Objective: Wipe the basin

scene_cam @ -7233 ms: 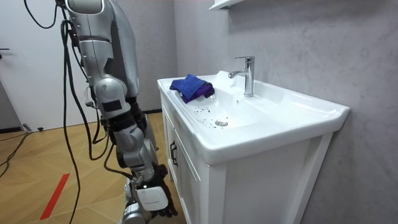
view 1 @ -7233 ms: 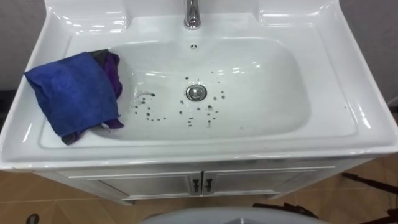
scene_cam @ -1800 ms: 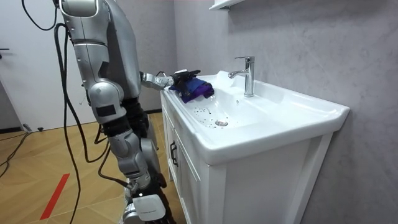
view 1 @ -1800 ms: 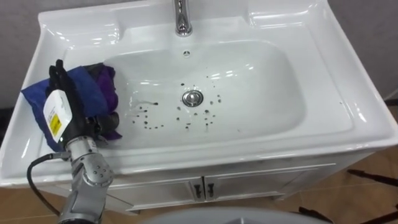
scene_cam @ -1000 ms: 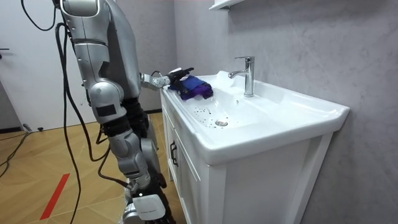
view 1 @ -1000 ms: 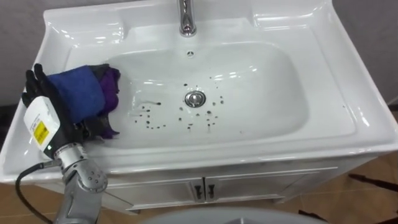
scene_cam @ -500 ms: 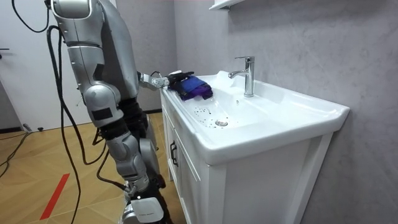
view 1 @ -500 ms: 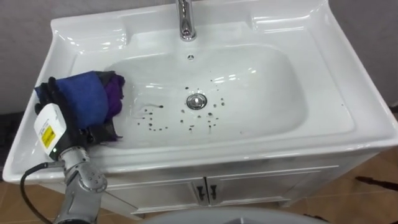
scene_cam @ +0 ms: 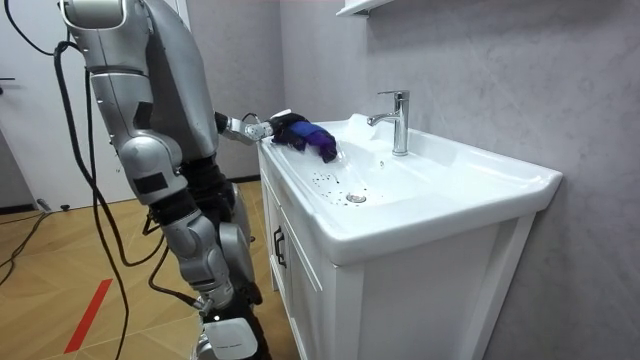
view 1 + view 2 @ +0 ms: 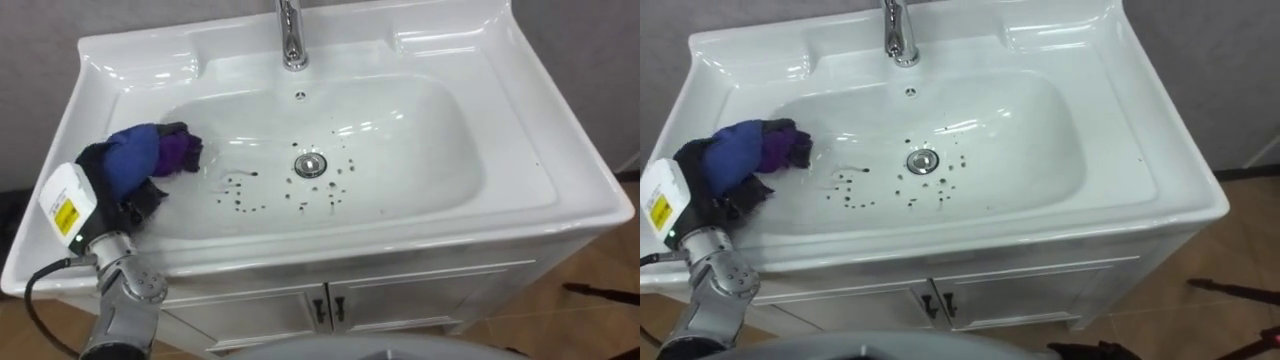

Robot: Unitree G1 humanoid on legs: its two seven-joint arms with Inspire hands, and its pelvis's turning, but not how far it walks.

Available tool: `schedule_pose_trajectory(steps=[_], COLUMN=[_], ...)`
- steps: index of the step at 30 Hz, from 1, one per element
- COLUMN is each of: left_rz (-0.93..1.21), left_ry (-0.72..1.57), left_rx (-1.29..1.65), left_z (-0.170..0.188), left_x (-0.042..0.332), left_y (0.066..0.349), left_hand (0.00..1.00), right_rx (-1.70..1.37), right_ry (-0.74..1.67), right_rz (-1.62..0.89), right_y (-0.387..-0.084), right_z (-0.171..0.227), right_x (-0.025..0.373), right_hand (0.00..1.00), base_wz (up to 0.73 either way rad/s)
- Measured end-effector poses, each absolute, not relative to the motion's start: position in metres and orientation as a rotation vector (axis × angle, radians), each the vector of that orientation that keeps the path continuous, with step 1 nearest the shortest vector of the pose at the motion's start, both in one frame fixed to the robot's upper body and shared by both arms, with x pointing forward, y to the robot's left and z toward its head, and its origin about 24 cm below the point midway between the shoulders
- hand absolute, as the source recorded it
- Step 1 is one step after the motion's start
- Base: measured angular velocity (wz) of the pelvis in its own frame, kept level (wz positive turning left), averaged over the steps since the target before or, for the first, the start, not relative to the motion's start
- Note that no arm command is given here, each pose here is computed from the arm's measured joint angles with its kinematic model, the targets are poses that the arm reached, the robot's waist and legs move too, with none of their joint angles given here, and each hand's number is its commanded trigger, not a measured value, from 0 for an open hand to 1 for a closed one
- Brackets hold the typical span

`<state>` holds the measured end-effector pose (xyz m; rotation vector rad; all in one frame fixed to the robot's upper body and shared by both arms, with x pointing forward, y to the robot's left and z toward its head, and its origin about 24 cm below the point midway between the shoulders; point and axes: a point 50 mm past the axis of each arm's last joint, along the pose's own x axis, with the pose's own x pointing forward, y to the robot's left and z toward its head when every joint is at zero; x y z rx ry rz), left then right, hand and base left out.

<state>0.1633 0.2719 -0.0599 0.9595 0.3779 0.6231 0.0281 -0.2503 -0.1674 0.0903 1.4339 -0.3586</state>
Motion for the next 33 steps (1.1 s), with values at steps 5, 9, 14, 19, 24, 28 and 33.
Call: schedule_pose_trajectory(steps=[5, 9, 14, 19, 24, 28, 33], left_rz=[0.639, 0.643, 0.653, 0.654, 0.655, 0.644, 0.625], left_ry=[0.379, 0.380, 0.380, 0.372, 0.347, 0.334, 0.283], left_rx=[0.958, 0.951, 0.953, 0.943, 0.939, 0.918, 0.910], left_z=[-0.059, -0.059, -0.060, -0.059, -0.051, -0.037, -0.020], left_x=[0.163, 0.163, 0.163, 0.167, 0.176, 0.187, 0.196], left_y=[0.274, 0.274, 0.274, 0.272, 0.269, 0.267, 0.262], left_hand=[1.00, 1.00, 1.00, 1.00, 1.00, 1.00, 1.00], right_rx=[0.085, 0.083, 0.078, 0.082, 0.070, 0.069, 0.071], right_ry=[1.436, 1.437, 1.438, 1.438, 1.431, 1.427, 1.397], right_rz=[-0.362, -0.366, -0.372, -0.382, -0.366, -0.360, -0.340], right_y=[-0.250, -0.251, -0.251, -0.251, -0.249, -0.248, -0.246], right_z=[-0.167, -0.167, -0.167, -0.167, -0.168, -0.168, -0.168], right_x=[0.028, 0.028, 0.027, 0.027, 0.030, 0.031, 0.035], right_hand=[0.00, 0.00, 0.00, 0.00, 0.00, 0.00, 0.00], base_wz=[0.00, 0.00, 0.00, 0.03, 0.08, 0.14, 0.09])
